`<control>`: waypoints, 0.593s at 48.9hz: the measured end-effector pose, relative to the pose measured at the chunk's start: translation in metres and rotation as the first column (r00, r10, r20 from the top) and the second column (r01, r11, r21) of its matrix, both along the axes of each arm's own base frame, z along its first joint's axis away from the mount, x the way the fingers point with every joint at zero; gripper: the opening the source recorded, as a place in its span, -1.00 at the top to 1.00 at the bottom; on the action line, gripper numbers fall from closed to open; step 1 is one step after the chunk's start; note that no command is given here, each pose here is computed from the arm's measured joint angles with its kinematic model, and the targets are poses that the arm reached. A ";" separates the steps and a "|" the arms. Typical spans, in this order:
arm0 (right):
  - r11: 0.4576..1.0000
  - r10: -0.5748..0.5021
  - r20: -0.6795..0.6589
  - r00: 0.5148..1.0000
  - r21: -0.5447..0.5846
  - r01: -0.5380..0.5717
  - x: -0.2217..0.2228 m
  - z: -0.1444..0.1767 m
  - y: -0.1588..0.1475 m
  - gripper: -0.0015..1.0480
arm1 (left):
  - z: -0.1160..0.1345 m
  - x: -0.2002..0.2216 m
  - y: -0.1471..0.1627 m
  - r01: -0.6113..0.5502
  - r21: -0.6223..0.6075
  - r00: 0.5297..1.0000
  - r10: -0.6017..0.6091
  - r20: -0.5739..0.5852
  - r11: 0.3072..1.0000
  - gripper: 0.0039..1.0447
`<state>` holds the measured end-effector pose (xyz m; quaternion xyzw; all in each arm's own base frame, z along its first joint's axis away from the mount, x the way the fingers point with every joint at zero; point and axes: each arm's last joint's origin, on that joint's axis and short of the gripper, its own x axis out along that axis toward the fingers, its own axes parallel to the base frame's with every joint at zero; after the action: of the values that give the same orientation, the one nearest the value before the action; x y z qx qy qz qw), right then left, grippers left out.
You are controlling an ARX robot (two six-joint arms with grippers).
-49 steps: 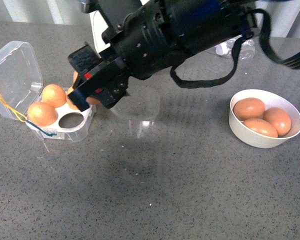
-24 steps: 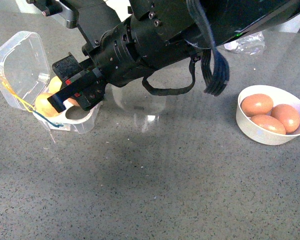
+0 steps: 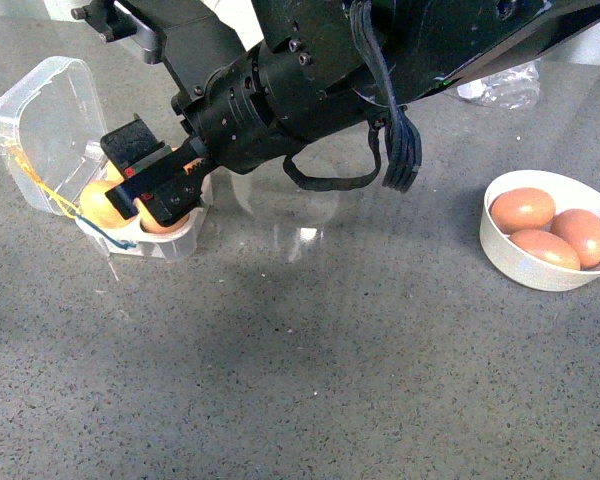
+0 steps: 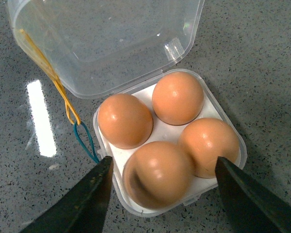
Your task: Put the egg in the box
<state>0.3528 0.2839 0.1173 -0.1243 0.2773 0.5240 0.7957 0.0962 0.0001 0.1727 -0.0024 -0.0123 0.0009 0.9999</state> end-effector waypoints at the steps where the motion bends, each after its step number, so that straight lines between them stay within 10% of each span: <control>1: 1.000 -0.001 0.001 1.000 0.002 0.001 0.000 0.000 0.000 -0.35 | 0.000 0.000 0.000 0.000 0.000 1.000 0.000 0.000 1.000 -0.87; 10: 0.998 -0.046 0.016 0.999 0.031 0.046 0.001 0.009 -0.011 -0.89 | 0.000 0.000 0.000 0.000 0.000 1.000 0.000 0.000 1.000 -0.87; 21: 0.970 -0.238 0.028 0.971 0.063 0.236 -0.009 0.035 -0.038 -0.86 | 0.000 0.000 0.000 0.000 0.000 1.000 0.000 0.000 1.000 -0.87; 29: 0.819 -0.573 0.136 0.808 0.132 0.559 -0.024 0.047 -0.081 -0.74 | 0.000 0.000 0.000 -0.001 0.000 1.000 0.001 0.000 1.000 -0.87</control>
<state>0.3287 0.2031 0.1640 -0.0460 0.2103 0.2618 0.9408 0.0962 0.0002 0.1727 -0.0026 -0.0123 0.0015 0.9999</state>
